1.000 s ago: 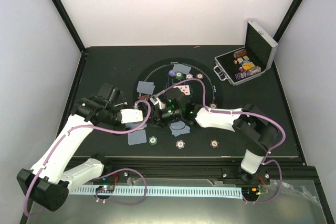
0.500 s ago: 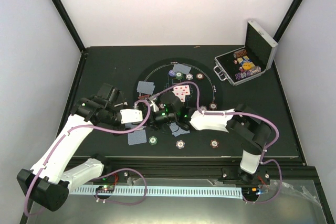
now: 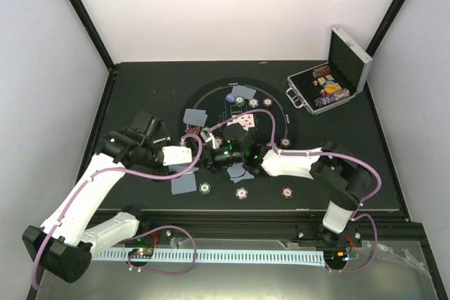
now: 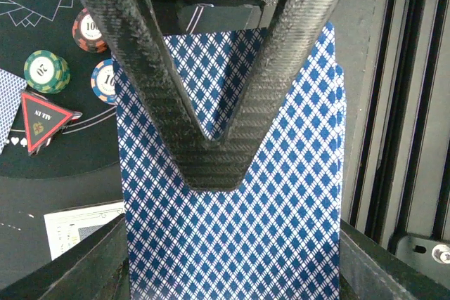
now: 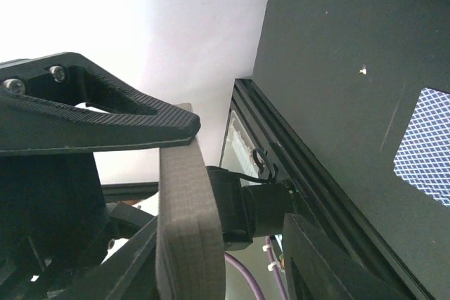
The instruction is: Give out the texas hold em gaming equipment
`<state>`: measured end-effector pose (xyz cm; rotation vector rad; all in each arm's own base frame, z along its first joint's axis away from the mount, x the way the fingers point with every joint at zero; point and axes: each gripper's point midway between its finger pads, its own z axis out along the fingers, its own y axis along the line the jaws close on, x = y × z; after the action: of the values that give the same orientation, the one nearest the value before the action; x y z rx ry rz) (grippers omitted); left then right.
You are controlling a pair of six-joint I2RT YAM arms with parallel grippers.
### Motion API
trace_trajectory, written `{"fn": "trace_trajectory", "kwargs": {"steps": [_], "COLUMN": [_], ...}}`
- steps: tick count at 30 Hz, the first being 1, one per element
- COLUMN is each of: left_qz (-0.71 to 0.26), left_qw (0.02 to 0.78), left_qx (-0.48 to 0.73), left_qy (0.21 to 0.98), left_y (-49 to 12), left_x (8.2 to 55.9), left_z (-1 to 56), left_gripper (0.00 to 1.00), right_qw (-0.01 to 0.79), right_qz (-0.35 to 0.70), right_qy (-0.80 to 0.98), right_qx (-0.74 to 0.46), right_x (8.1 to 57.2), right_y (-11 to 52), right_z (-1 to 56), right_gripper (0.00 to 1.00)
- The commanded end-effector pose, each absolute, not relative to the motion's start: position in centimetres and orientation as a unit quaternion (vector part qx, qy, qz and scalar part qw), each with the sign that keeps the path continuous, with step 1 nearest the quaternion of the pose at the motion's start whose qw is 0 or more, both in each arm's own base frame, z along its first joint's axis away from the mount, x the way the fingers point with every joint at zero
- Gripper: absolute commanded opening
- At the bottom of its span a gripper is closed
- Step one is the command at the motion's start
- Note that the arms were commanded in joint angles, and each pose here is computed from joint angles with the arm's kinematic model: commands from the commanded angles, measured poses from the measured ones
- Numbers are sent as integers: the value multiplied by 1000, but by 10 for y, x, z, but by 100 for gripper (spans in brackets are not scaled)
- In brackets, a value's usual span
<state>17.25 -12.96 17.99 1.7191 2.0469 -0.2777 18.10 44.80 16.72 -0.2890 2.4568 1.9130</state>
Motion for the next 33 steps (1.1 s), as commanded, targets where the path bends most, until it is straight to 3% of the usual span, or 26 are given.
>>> {"fn": "trace_trajectory", "kwargs": {"steps": [1, 6, 21, 25, 27, 28, 31, 33], "left_qz": [-99, -94, -79, -77, -82, -85, -109, -117], "left_qw": [255, 254, 255, 251, 241, 236, 211, 203], "left_qx": [621, 621, 619, 620, 621, 622, 627, 626], "left_qy": [735, 735, 738, 740, 741, 742, 742, 744], "left_y": [-132, -131, -128, -127, -126, -126, -127, -128], "left_x": [173, 174, 180, 180, 177, 175, 163, 161], "left_z": [198, 194, 189, 187, 185, 185, 183, 183], "left_gripper": [2, 2, 1, 3, 11, 20, 47, 55], "right_qw": [19, 28, -33, -32, -27, -25, -17, -14], "right_qz": [575, 588, 663, 666, 662, 660, 647, 640], "right_qy": [815, 803, 737, 735, 738, 739, 748, 753], "right_qx": [-75, -94, -125, -123, -130, -132, -147, -153], "right_x": [190, 187, 155, 155, 155, 155, 154, 153], "right_y": [434, 437, 468, 467, 466, 465, 464, 462], "right_z": [147, 169, 199, 201, 200, 199, 197, 194], "right_gripper": [41, 29, 28, 15, 7, 3, 1, 1]}}
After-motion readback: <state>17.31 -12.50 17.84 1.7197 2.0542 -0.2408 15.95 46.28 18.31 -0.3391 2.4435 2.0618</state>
